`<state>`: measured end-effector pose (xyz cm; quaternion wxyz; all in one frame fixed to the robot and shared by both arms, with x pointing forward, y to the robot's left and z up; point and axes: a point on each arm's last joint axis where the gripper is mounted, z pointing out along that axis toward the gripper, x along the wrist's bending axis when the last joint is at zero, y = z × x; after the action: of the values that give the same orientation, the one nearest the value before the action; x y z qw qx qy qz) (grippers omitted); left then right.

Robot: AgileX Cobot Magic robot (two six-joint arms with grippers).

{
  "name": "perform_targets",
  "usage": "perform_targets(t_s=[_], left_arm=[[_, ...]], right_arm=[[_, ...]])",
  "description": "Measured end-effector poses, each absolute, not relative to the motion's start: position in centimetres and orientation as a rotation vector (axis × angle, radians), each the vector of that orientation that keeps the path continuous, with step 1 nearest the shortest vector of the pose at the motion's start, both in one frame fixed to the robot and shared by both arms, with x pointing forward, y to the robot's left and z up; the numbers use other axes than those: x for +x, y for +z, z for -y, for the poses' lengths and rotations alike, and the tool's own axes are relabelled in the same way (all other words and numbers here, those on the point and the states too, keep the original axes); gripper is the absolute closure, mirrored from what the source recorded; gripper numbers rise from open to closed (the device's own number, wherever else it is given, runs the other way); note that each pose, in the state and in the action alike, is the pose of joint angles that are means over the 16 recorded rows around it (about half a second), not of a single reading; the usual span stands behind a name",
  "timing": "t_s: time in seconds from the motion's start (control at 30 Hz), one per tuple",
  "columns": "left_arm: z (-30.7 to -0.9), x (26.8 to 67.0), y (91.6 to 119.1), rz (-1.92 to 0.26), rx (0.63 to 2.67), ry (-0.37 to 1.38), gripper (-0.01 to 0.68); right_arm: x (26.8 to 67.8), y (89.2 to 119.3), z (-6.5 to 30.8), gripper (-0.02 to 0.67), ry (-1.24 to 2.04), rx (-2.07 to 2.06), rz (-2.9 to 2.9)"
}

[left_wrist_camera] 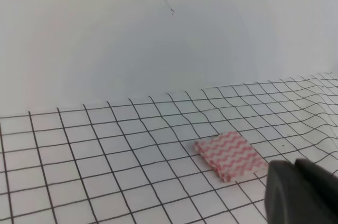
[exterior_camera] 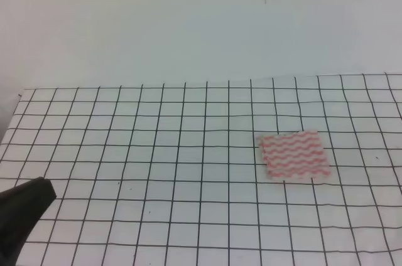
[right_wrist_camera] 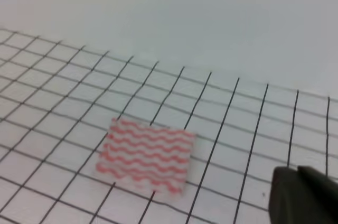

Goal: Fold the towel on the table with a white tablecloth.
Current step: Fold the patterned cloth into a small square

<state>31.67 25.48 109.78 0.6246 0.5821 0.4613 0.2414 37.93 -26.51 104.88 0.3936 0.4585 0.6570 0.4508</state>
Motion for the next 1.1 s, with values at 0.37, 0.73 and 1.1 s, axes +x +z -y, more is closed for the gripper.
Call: perform_targets(t_s=[0.37, 0.73, 1.1], left_arm=[[-25.6, 31.8, 109.4, -1.068, 1.345, 0.571, 0.674], [-28.2, 31.1, 106.2, -1.263, 1.272, 0.848, 0.675], [-30.0, 29.8, 99.6, -1.404, 1.185, 1.029, 0.674]], right_arm=[[36.7, 100.0, 26.8, 0.649, 1.059, 1.266, -1.784], [35.9, 97.9, 26.8, 0.649, 1.010, 1.311, -1.860], [35.8, 97.7, 26.8, 0.649, 1.000, 1.321, -1.883]])
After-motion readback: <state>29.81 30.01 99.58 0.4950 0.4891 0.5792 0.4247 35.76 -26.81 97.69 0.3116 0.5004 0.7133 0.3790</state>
